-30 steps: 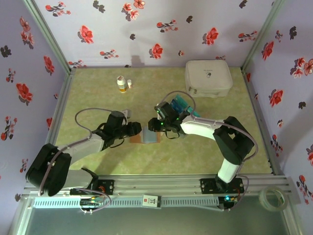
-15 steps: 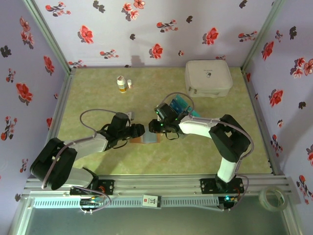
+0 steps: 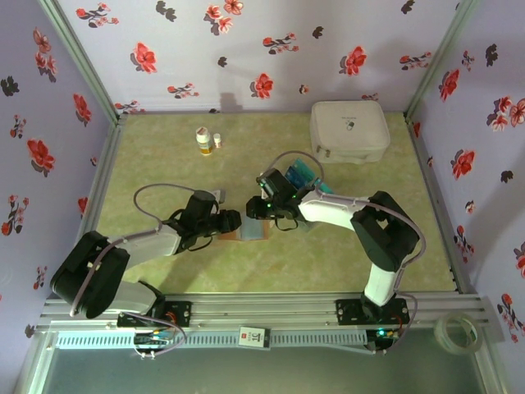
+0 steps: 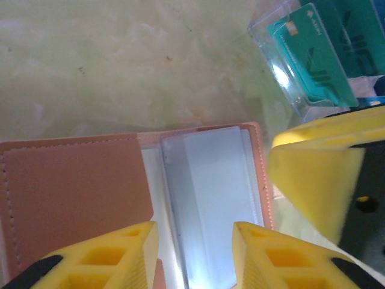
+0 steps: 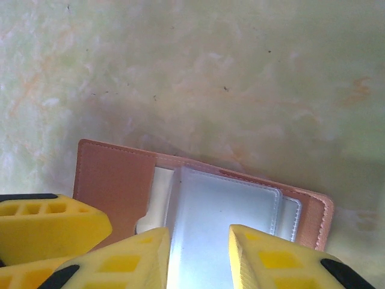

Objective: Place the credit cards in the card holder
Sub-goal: Flip over the card slot on the card holder.

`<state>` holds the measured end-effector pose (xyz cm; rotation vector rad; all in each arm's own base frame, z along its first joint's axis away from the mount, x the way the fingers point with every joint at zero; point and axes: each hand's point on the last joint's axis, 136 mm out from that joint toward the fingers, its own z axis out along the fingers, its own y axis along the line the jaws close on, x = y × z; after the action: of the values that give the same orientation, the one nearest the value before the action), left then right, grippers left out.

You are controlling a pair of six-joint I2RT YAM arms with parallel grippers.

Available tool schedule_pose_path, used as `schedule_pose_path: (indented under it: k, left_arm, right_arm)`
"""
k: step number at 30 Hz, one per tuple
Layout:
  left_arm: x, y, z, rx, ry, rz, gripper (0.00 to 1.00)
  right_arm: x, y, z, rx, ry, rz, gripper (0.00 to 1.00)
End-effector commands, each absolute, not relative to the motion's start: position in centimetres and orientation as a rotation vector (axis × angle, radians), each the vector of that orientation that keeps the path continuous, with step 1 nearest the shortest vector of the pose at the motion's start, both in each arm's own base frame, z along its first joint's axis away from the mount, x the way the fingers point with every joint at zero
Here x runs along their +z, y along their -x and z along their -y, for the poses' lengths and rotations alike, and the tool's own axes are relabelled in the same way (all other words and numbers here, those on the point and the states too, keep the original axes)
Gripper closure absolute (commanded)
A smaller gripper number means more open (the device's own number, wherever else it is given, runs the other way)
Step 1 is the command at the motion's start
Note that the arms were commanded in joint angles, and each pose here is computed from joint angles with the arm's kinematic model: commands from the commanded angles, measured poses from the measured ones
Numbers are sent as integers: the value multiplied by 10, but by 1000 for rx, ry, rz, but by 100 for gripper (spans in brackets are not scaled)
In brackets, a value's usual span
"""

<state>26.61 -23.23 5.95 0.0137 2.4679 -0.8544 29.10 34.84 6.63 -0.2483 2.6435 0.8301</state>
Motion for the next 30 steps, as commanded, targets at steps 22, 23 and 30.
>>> schedule_pose_path:
  k: [22, 23, 30]
  left_arm:
    - [29, -259, 221, -750, -62, -2516, 63]
    - [28, -259, 221, -750, -60, -2517, 64]
    - [26, -260, 222, -747, -68, -2517, 64]
  right_arm:
    - [48, -292, -350, 793, 288, -2707, 71]
    - [47, -292, -350, 790, 287, -2709, 71]
    - [40, -294, -349, 774, 282, -2719, 71]
